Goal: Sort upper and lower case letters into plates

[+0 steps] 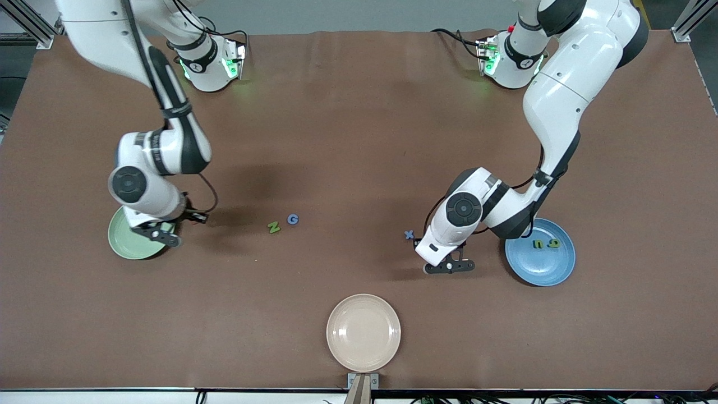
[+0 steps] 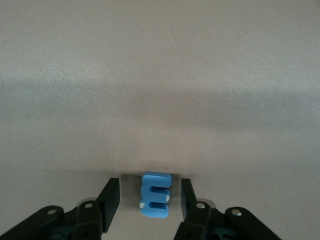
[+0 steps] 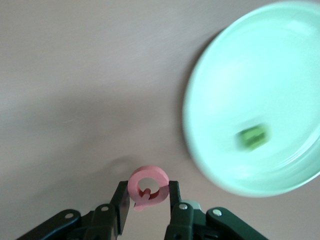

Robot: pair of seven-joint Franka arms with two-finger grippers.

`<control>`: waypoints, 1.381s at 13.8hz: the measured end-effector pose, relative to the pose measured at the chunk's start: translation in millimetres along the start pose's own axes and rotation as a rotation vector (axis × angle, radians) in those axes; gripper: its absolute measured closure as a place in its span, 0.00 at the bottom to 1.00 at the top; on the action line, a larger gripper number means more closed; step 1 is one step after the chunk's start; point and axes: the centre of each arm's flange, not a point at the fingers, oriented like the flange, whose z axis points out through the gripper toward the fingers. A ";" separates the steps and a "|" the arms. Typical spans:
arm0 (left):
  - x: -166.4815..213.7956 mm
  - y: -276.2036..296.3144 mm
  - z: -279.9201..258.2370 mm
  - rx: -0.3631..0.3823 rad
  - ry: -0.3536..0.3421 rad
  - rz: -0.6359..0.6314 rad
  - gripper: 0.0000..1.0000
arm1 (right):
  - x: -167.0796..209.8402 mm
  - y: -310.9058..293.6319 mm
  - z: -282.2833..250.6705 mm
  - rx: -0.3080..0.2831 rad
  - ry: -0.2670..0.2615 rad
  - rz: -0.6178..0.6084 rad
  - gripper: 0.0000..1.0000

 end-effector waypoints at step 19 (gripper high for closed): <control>74.1 -129.7 -96.7 0.079 0.063 -0.128 0.73 | 29.2 60.9 30.8 0.024 0.013 -0.119 0.20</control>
